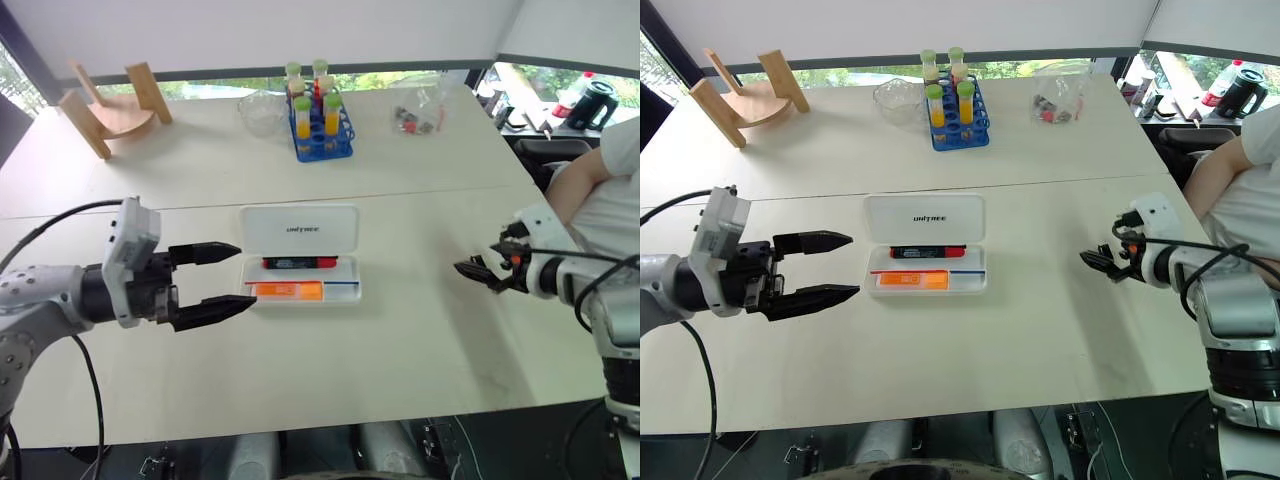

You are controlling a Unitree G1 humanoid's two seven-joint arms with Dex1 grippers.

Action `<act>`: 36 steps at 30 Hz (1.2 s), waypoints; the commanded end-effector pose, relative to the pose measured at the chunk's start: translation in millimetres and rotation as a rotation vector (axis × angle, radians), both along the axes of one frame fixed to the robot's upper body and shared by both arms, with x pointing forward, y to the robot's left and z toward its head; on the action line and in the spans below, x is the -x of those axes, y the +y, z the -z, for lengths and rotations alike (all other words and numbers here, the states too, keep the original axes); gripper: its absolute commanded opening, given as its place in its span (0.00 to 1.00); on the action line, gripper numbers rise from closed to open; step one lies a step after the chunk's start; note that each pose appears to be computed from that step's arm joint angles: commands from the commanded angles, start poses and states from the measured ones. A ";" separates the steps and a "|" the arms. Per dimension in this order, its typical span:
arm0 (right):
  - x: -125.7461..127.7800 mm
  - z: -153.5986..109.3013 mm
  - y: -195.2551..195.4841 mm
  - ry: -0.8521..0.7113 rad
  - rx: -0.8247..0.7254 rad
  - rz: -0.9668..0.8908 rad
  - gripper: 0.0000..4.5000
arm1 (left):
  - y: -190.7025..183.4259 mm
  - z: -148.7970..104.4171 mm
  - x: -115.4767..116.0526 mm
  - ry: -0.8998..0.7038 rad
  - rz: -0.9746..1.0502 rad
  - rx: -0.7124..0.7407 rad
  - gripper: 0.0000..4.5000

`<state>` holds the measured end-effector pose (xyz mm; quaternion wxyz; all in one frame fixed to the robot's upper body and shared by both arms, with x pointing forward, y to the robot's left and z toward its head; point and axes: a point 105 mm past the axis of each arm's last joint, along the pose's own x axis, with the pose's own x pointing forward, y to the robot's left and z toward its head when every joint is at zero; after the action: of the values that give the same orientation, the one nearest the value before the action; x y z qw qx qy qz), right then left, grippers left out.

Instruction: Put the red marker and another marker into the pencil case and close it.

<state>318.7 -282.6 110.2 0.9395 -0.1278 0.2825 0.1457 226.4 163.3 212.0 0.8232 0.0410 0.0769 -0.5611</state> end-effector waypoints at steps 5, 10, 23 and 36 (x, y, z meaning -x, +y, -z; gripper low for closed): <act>-4.9 16.4 -11.9 -0.013 -0.044 0.080 0.94 | 2.3 -7.9 -3.9 -0.054 0.002 -0.018 1.00; -4.5 20.4 -9.7 0.007 -0.098 0.090 0.46 | 2.9 -8.1 -4.8 -0.063 -0.009 -0.025 1.00; 20.2 -64.3 151.4 -0.100 -0.145 -0.766 0.00 | 6.4 -14.1 -12.2 -0.079 -0.026 -0.033 1.00; 18.3 -32.8 218.4 -0.058 0.028 -1.224 0.00 | 7.3 -8.5 -8.2 -0.072 -0.061 -0.036 1.00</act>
<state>298.8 -67.6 135.3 0.6969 -0.2672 0.1550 0.6472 238.4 172.3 211.6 0.8400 0.0600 0.0794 -0.5334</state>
